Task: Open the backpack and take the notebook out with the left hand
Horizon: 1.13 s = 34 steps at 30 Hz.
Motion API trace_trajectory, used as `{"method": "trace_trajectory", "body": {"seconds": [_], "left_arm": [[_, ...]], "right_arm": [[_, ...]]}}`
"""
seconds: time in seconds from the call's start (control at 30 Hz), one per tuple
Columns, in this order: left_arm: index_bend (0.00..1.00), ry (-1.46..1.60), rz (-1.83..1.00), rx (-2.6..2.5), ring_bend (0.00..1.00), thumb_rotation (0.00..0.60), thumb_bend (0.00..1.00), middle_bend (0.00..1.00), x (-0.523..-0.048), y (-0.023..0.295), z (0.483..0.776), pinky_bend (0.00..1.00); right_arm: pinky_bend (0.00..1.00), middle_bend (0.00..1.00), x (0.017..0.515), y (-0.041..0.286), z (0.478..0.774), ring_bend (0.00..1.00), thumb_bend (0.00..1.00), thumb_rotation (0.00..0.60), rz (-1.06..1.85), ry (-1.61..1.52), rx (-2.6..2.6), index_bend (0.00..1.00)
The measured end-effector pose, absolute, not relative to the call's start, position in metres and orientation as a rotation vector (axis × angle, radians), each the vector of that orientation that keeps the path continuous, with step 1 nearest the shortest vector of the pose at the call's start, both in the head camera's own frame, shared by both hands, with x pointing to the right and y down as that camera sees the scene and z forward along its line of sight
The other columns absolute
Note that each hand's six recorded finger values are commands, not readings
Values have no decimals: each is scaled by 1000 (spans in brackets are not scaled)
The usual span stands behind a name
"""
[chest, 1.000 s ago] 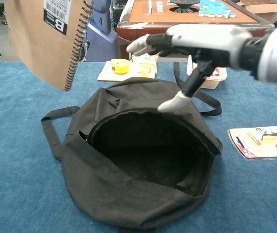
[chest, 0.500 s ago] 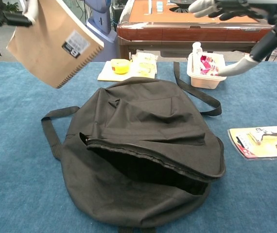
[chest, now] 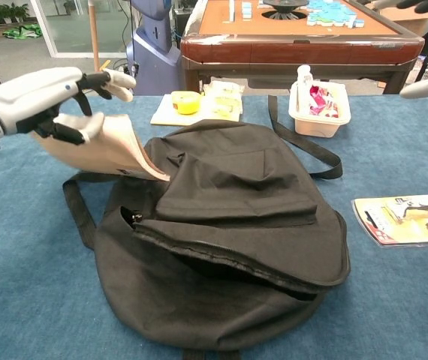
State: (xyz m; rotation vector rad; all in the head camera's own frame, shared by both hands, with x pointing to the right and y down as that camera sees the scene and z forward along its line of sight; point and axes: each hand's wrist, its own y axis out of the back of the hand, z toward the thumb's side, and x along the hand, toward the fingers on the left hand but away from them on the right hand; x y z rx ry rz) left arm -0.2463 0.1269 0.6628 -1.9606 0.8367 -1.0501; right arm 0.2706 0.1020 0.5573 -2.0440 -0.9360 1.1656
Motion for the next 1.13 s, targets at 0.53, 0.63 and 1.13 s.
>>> {"method": "trace_trajectory", "body": {"seconds": [0.53, 0.63, 1.13], "left_arm": [[113, 986, -1200, -1853, 102, 600, 258, 82, -321, 133, 599, 239], [138, 1053, -1247, -1778, 103, 600, 258, 82, -351, 136, 592, 237], [179, 1115, -1484, -1530, 103, 600, 258, 88, -444, 208, 564, 220]], "right_arm": [[116, 168, 328, 116, 553, 23, 174, 600, 1324, -934, -1882, 28], [141, 224, 343, 123, 554, 68, 231, 600, 1355, -930, -1839, 114], [176, 250, 400, 184, 556, 92, 261, 600, 1453, -993, -1728, 194]]}}
